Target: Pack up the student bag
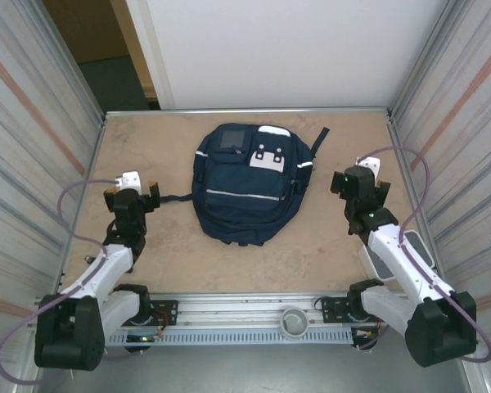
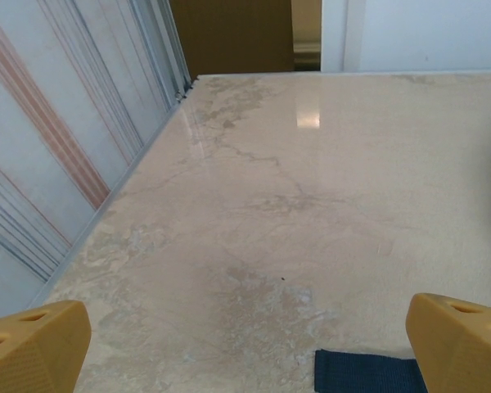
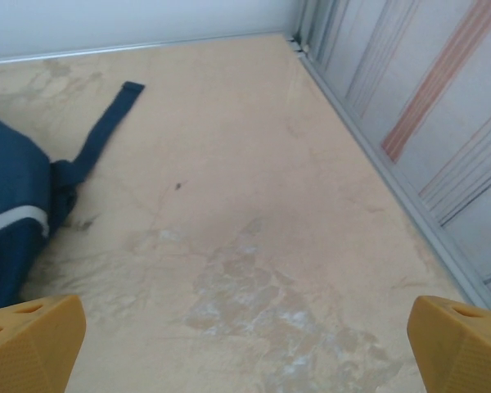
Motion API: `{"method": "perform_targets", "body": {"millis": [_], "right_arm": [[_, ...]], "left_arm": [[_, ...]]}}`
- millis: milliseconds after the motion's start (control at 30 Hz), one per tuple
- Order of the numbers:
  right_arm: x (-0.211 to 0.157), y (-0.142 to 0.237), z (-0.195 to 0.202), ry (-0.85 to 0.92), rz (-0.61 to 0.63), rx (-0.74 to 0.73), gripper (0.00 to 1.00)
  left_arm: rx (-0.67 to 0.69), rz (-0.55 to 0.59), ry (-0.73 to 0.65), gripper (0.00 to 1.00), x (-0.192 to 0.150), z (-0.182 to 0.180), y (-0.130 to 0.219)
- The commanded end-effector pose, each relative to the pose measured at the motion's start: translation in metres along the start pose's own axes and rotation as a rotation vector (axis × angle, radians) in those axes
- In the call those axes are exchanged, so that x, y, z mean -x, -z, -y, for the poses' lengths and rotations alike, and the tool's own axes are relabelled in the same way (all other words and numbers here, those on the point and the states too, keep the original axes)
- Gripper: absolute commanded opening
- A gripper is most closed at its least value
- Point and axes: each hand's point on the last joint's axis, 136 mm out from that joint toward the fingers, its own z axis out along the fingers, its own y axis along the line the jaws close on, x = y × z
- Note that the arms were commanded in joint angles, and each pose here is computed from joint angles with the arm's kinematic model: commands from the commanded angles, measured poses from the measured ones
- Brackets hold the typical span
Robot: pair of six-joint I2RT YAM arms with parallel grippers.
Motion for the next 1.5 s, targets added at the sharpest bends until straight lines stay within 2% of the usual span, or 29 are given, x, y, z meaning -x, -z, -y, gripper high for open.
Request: {"method": "perform_targets", "body": {"millis": [0, 167, 333, 533, 767, 900, 967, 1200, 1300, 1333, 1400, 1467], "right_arm": [[-0.005, -0.011, 0.010, 0.012, 0.073, -0.028, 0.99], [-0.031, -0.025, 0.012, -0.032, 0.071, 0.024, 0.99], [-0.045, -0.038, -0.002, -0.023, 0.067, 0.087, 0.99], [-0.060, -0.049, -0.020, -0.004, 0.034, 0.163, 0.99], [-0.056, -0.054, -0.036, 0.023, 0.051, 0.232, 0.99], [-0.051, -0.059, -0.043, 0.050, 0.081, 0.257, 0.99], [-0.048, -0.061, -0.048, 0.055, 0.104, 0.278, 0.99], [-0.047, -0.080, -0.048, 0.096, 0.162, 0.262, 0.99], [-0.057, -0.095, -0.030, -0.033, 0.108, 0.282, 0.99], [-0.056, -0.101, -0.028, -0.042, 0.139, 0.275, 0.99], [-0.062, -0.103, -0.033, -0.021, 0.041, 0.296, 0.99], [-0.060, -0.105, -0.033, -0.030, 0.074, 0.308, 0.99]], "left_arm": [[-0.046, 0.023, -0.053, 0.99, -0.003, 0.011, -0.009], [-0.130, 0.006, -0.084, 0.99, -0.018, 0.031, -0.022], [-0.221, -0.026, -0.116, 0.99, -0.021, 0.049, -0.029], [-0.305, 0.033, -0.048, 0.99, -0.015, 0.058, -0.021], [-0.306, 0.036, -0.017, 0.99, -0.013, 0.063, -0.038], [-0.342, 0.009, -0.045, 0.99, -0.031, 0.077, -0.058], [-0.311, -0.012, -0.025, 0.99, -0.032, 0.071, -0.058], [-0.346, -0.029, -0.013, 0.99, -0.033, 0.072, -0.061], [-0.347, -0.031, -0.014, 0.99, -0.034, 0.073, -0.061], [-0.346, -0.028, -0.014, 0.99, -0.033, 0.073, -0.061], [-0.346, -0.029, -0.013, 0.99, -0.033, 0.072, -0.061], [-0.345, -0.028, -0.014, 0.99, -0.033, 0.072, -0.061]]}}
